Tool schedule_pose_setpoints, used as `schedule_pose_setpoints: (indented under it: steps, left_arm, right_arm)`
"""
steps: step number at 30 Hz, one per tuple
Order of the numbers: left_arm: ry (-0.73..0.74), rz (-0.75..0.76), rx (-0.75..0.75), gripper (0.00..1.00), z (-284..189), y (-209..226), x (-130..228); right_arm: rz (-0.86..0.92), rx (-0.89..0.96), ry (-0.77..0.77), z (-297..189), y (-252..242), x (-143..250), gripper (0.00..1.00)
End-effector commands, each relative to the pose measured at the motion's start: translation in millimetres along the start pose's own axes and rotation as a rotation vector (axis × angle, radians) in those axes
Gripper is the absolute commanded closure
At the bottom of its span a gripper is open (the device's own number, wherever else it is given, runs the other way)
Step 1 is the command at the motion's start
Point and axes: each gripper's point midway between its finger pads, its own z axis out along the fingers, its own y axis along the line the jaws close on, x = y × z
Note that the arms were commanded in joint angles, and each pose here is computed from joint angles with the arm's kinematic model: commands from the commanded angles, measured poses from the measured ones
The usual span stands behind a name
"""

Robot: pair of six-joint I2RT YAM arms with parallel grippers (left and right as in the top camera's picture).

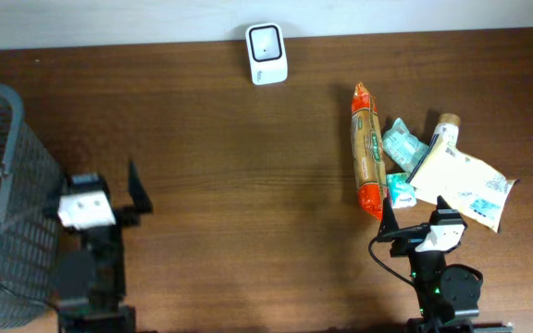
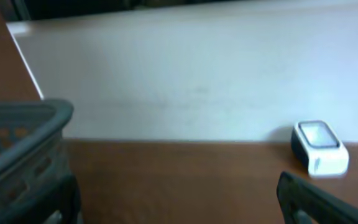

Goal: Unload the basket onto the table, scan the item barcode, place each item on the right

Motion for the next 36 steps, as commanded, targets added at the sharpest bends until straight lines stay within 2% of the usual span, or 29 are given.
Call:
schedule_pose_setpoints:
  steps: [1, 3, 4, 7, 11, 14, 36]
  left_arm:
    - [-0.05, 0.079, 0.066, 0.01, -22, -13, 34]
    - [-0.094, 0.255, 0.156, 0.01, -33, -30, 45]
    - [-0.101, 0.282, 0.156, 0.01, -35, -31, 51]
    - [-0.072, 0.3, 0.16, 0.01, -40, -33, 83]
    - [-0.049, 0.311, 0.179, 0.01, -46, -37, 105]
    - [0.048, 0.312, 0.186, 0.01, -48, -36, 129]
    - [0.053, 0.311, 0.187, 0.01, -48, -36, 130]
  right_arm:
    - [0.007, 0.002, 0.003, 0, -1, 3, 0.01]
    - [0.007, 0.002, 0.003, 0, -1, 3, 0.01]
    - [0.007, 0.002, 0.003, 0, -1, 3, 0.01]
    - [0.007, 0.002, 0.003, 0, -1, 3, 0.01]
    - [0.007, 0.002, 0.003, 0, -1, 3, 0.02]
    - [0.006, 0.002, 0.003, 0, -1, 3, 0.01]
    - [0.007, 0.002, 0.004, 0, -1, 3, 0.01]
